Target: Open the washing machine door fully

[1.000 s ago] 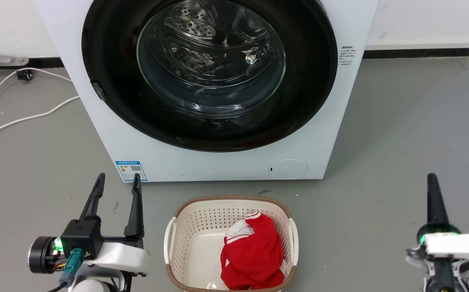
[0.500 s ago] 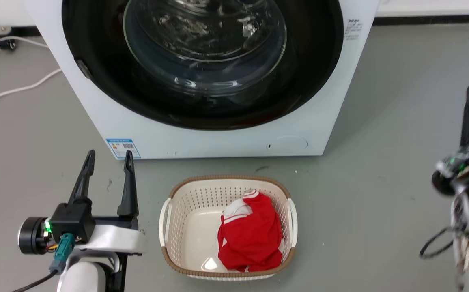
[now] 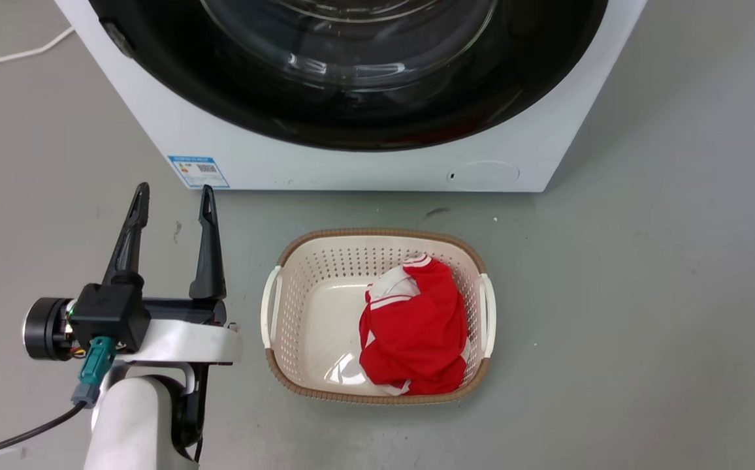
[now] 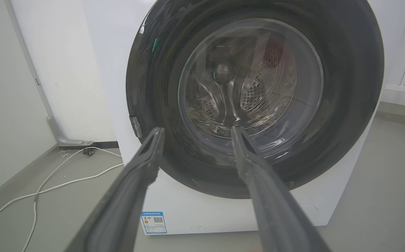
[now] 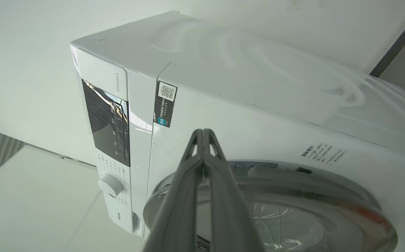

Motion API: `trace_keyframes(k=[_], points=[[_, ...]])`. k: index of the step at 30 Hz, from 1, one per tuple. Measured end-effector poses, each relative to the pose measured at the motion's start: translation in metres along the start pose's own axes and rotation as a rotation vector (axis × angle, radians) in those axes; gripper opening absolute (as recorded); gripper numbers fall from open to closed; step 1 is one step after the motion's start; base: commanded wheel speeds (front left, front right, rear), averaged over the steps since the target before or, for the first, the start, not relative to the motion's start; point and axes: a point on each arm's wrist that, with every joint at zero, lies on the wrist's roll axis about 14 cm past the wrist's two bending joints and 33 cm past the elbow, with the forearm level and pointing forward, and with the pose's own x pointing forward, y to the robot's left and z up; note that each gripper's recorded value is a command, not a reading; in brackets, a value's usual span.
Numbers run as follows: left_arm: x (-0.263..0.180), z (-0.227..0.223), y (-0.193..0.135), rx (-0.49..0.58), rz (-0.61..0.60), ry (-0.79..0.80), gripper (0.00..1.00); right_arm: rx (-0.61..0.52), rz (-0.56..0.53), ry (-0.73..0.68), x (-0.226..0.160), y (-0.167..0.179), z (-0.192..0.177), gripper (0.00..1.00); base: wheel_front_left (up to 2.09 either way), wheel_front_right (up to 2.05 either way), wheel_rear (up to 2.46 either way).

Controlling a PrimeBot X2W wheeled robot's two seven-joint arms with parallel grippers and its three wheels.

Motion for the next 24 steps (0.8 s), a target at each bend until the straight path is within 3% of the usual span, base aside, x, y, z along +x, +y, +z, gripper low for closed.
trace_keyframes(k=[8,12,24], points=[[0.011,-0.009,0.001,0.0,-0.002,0.004,1.0,-0.128,-0.033,0.274,0.045,0.007,-0.054,0.0,0.0,0.0,0.0],[0.014,-0.012,0.003,0.004,0.002,0.007,1.0,-0.191,-0.079,0.398,0.053,-0.005,-0.084,0.0,0.0,0.0,0.0],[0.022,-0.034,0.007,0.011,0.008,0.043,1.0,-0.274,-0.156,0.513,0.077,-0.037,-0.122,0.0,0.0,0.0,0.0]])
